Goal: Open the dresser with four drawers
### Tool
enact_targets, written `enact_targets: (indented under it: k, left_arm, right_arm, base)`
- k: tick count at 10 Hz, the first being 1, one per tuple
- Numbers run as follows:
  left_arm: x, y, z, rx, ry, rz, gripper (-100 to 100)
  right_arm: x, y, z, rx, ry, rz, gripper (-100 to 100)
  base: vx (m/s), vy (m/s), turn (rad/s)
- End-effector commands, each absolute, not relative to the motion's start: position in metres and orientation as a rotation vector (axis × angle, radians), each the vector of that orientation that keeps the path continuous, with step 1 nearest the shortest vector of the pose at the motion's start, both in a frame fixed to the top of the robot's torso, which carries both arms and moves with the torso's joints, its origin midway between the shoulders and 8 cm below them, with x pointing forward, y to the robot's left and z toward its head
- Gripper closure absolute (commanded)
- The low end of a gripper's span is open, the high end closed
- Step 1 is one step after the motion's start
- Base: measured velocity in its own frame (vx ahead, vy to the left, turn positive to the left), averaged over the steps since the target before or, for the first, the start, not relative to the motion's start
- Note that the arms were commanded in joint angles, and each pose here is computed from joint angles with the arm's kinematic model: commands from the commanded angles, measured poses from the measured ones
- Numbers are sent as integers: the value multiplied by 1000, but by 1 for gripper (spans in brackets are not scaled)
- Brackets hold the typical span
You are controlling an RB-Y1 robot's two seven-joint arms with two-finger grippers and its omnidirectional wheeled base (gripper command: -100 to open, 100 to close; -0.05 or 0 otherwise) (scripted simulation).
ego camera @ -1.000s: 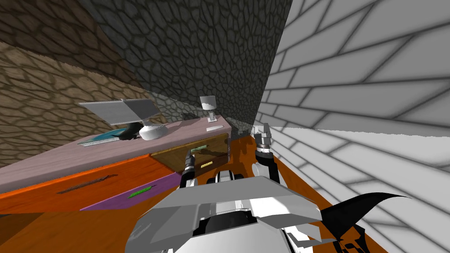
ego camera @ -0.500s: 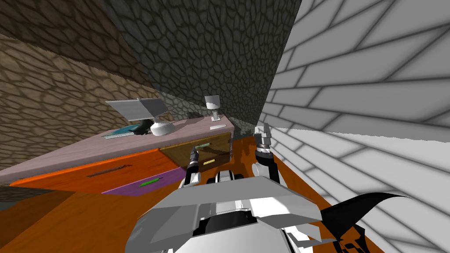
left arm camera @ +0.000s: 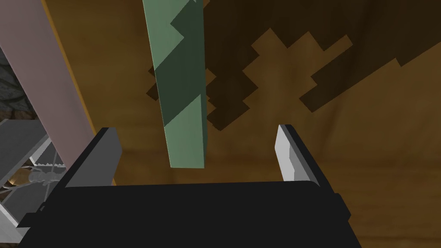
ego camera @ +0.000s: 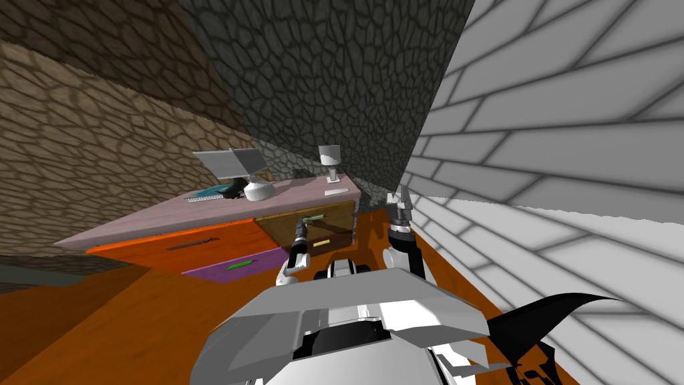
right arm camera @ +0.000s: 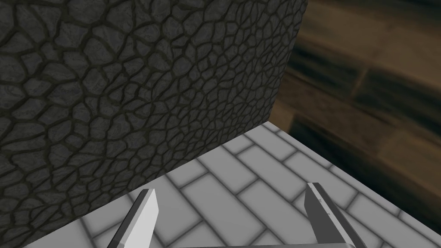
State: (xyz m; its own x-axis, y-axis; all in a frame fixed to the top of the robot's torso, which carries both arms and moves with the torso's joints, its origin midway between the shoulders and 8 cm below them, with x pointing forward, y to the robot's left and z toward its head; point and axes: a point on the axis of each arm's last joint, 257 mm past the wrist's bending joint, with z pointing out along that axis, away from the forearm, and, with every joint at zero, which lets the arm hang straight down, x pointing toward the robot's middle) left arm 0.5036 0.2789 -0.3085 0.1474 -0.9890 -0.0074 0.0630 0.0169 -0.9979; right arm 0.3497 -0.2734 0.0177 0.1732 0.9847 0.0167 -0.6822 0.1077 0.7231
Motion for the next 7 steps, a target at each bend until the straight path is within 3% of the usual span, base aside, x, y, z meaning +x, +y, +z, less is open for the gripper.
enact_targets:
  k: [1,3,4,7]
  left_arm:
    - [526,261,-307,-1203,1093,-1142,-100]
    - [529,261,-303,-1196,1087,-1148,-100]
    - [518,270,-304,-1205,1067,-1138,100]
    - [493,292,-304,-1221,1025,-1118,100]
  right_arm:
    - [350,-273,18,681,550,1321,0]
    - [350,-273,18,681,550,1321,0]
    - [350,-273,18,681,550,1321,0]
    - [350,-273,18,681,550,1321,0]
  base:
    - [-35,14,140]
    - [-21,10,53]
    - [28,-3,-180]
    - [43,-12,-163]
